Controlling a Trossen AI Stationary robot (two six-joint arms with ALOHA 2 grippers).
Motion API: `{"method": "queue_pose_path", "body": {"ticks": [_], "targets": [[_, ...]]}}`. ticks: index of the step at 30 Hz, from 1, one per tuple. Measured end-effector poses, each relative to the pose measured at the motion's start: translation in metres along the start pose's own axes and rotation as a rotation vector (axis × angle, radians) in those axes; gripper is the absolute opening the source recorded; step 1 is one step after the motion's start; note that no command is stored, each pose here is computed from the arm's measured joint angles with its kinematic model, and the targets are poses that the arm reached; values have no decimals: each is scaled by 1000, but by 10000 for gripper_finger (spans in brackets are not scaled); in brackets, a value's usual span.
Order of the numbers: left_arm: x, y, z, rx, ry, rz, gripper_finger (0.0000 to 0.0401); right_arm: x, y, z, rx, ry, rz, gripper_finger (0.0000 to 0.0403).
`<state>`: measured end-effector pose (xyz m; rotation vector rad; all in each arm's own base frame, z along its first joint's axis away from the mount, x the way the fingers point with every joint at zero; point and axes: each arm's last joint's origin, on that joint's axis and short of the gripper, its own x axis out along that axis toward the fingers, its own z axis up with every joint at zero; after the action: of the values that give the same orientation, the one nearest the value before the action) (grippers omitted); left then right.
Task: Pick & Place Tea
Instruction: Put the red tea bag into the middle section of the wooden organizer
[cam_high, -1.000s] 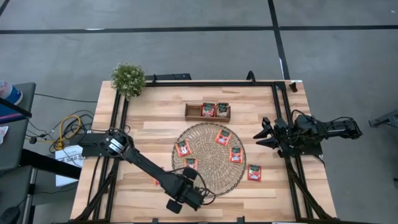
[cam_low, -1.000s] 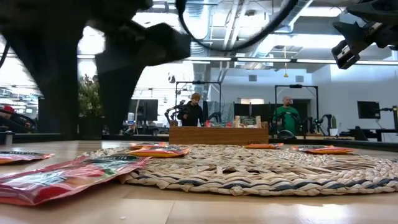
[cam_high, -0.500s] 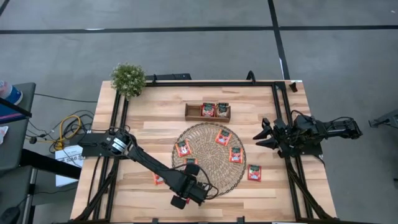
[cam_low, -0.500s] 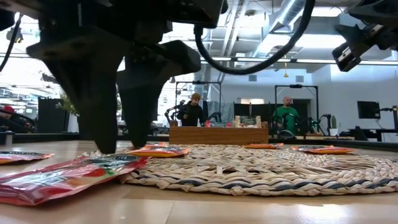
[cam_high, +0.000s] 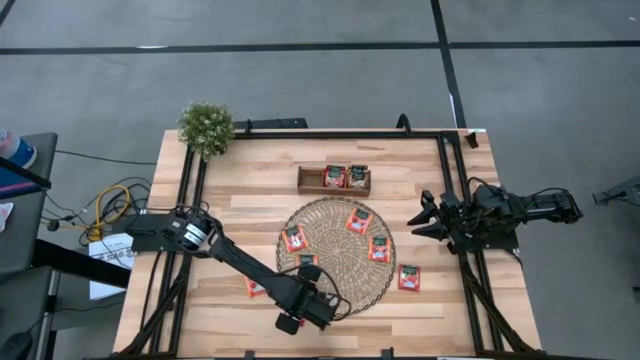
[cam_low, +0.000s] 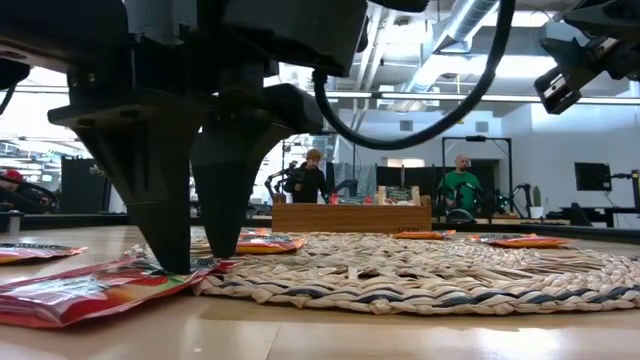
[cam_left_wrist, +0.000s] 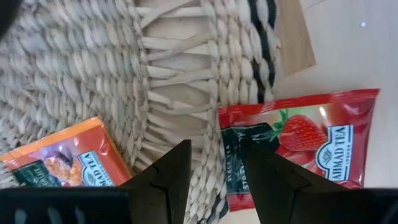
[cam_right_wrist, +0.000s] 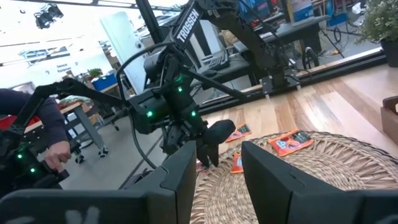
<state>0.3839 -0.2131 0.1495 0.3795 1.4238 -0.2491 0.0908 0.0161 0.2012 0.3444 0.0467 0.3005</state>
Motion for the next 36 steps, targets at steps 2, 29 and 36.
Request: {"method": "queue_pose_path", "body": {"ticks": [2, 29, 36], "targets": [[0, 0, 0, -1, 0, 8, 140, 0, 0, 0, -5, 0, 1, 121], [0, 2, 1, -27, -8, -11, 34, 0, 0, 0, -7, 0, 1, 121], [-9, 3, -1, -43, 38, -12, 23, 0, 0, 0, -7, 0, 1, 121]]}}
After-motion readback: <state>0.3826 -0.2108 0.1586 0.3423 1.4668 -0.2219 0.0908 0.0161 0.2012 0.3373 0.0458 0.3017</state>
